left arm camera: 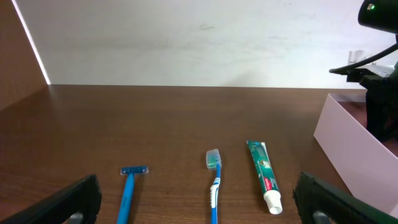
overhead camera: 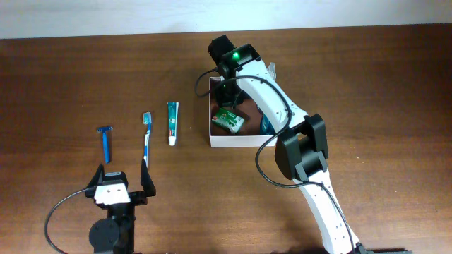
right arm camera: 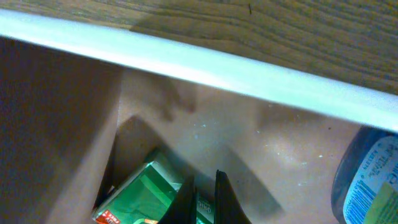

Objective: Pack container

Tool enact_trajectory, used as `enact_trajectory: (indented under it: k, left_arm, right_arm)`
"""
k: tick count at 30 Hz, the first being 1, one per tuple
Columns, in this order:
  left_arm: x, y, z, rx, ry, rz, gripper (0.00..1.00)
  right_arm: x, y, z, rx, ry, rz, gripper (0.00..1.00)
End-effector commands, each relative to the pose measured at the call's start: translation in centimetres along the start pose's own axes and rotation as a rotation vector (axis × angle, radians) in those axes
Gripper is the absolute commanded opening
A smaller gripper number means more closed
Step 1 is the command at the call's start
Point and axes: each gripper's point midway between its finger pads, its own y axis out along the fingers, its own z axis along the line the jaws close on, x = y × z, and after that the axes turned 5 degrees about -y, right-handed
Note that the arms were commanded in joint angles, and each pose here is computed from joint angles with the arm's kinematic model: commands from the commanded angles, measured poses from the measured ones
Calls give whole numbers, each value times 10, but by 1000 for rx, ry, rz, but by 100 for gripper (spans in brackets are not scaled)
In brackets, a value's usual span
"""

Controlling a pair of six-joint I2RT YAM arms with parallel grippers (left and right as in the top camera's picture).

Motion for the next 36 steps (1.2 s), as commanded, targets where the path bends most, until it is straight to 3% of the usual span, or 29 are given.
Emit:
enact_trajectory:
  k: [1,24,31,36]
  left_arm:
    - [-1,0,-3,-14,12,2,99]
    - [-1,0,-3,-14,12,2,99]
    - [-1,0,-3,-14,12,2,99]
    - [-1,0,-3,-14,12,3,99]
  right_arm:
    - [4,1,2,-19,-3,-17,4]
    - [-12,1,17,42,-7,48,4]
    - [5,-7,8,18,-3,-18,4]
    - [30,-42,0,32,17,-123,4]
